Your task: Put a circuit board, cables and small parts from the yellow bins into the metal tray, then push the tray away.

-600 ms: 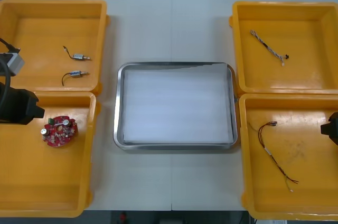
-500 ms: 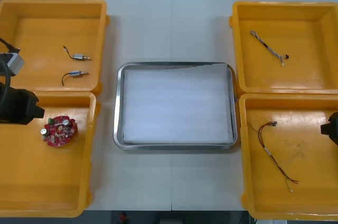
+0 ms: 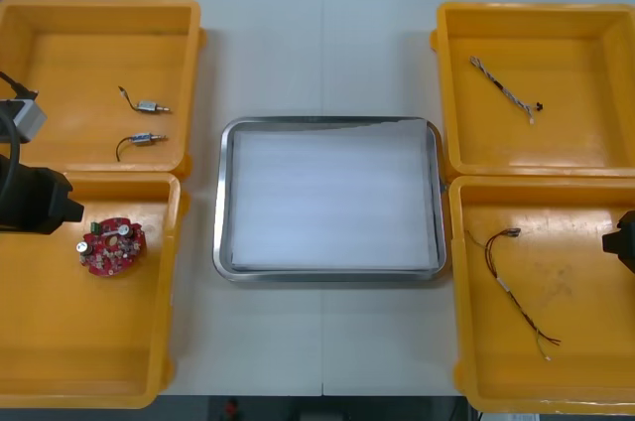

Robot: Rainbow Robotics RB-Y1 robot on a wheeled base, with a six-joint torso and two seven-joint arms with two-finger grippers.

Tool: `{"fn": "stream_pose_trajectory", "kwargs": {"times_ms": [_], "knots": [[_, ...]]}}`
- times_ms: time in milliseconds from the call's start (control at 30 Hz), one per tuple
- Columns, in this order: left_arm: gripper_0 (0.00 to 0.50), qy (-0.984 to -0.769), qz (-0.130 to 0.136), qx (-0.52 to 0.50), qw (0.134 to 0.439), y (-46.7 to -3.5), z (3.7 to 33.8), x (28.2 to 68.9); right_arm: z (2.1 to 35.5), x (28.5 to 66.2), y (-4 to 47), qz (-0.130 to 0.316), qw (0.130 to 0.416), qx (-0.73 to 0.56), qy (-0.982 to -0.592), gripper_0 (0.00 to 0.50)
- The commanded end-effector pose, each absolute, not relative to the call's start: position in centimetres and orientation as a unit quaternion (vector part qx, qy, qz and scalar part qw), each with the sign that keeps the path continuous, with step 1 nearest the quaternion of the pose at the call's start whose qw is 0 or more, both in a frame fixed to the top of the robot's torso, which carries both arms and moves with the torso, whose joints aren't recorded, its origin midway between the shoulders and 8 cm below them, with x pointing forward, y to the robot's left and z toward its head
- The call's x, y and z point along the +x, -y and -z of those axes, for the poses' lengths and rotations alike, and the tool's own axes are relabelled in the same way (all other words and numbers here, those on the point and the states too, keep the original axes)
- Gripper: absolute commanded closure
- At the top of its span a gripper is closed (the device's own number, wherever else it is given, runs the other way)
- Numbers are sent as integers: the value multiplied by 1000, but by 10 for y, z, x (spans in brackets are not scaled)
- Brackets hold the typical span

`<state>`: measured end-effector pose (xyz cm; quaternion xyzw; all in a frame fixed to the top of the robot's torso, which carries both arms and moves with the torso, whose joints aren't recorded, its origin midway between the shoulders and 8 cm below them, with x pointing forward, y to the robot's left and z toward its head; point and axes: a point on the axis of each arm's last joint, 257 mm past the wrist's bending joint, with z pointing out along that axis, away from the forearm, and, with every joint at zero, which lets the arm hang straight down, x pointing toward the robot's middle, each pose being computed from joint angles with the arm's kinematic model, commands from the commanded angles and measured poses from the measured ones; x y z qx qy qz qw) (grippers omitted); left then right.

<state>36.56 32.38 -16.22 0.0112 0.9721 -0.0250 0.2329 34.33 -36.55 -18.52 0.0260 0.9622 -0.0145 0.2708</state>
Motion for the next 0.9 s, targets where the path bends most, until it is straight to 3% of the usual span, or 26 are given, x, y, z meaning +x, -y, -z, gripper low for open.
{"fn": "stream_pose_trajectory", "kwargs": {"times_ms": [33,900], "knots": [[0,-972,16,-4,234,-335,158,362,174,347,366,25,281,19,-959,0],[0,-972,16,-4,234,-335,158,362,174,347,366,25,281,19,-959,0]]}}
